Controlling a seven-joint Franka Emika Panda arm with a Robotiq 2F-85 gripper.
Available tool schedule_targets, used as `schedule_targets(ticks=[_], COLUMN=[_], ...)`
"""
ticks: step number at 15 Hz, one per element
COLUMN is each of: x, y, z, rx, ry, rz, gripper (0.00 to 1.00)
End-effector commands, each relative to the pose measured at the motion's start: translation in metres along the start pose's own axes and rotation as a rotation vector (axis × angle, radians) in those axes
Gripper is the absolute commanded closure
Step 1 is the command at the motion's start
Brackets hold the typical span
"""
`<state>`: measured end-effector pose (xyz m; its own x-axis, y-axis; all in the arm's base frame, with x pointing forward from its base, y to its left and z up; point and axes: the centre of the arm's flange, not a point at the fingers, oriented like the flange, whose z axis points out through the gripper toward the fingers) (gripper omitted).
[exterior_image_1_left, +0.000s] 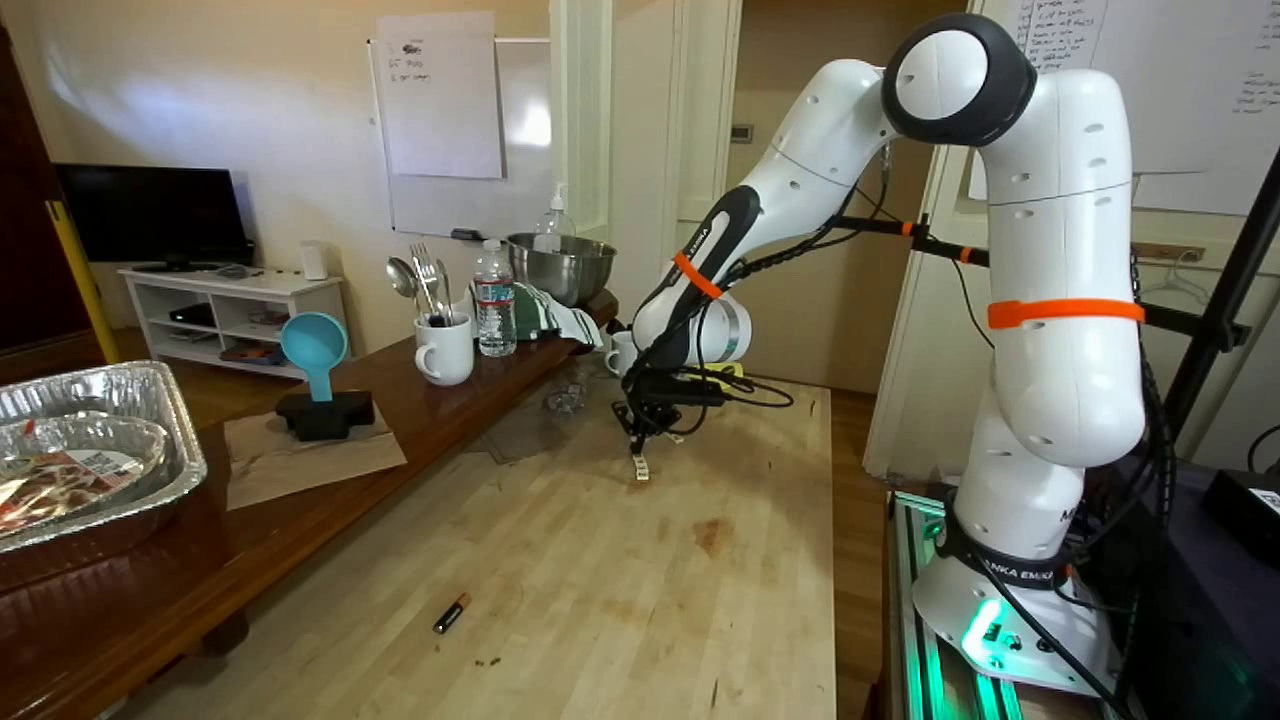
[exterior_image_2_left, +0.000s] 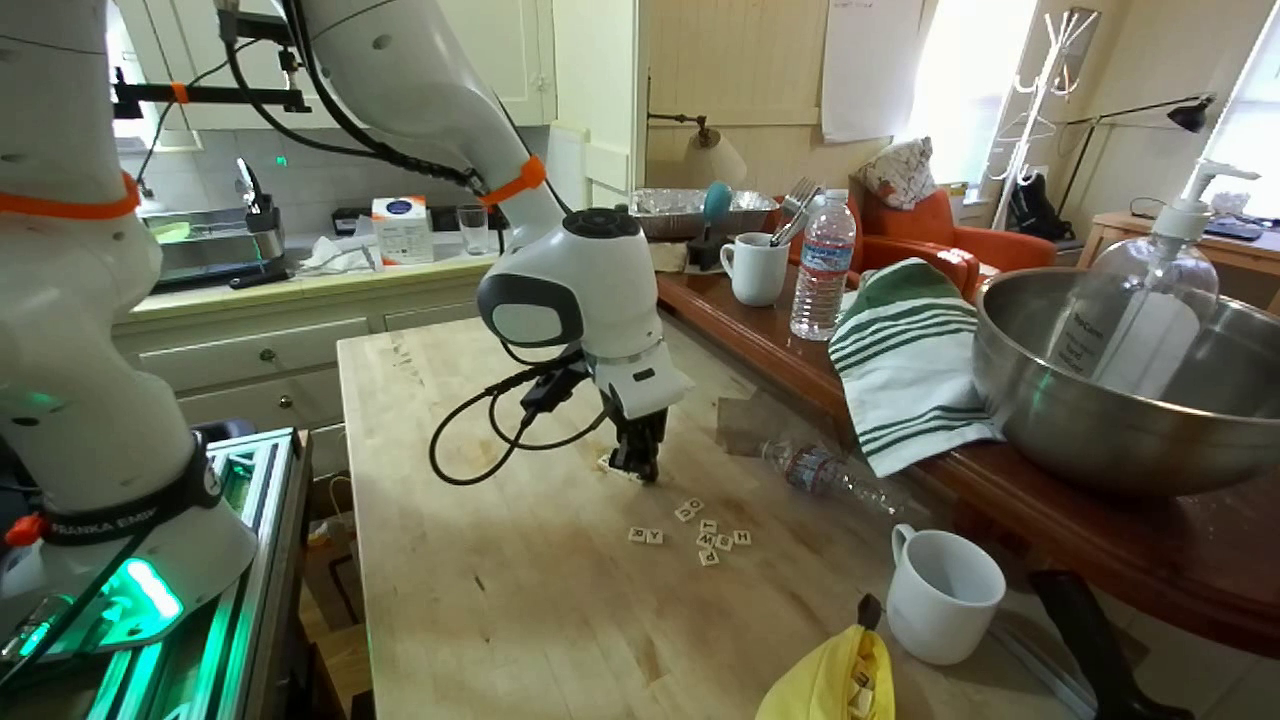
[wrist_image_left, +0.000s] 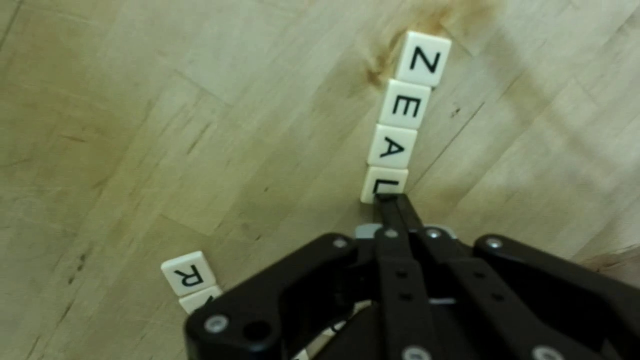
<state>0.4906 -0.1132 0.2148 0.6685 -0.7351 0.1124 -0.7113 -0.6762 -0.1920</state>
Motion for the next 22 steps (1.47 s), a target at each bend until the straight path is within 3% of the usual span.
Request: schedule_targets(ticks=[1, 22], x=[-0.016, -0.004], y=[0.005, -0.004], z=[0.012, -0.035], rx=[-0.042, 0.014], ry=[-0.033, -0.002], rz=[0.010, -0.045], gripper=[1.00, 1.00])
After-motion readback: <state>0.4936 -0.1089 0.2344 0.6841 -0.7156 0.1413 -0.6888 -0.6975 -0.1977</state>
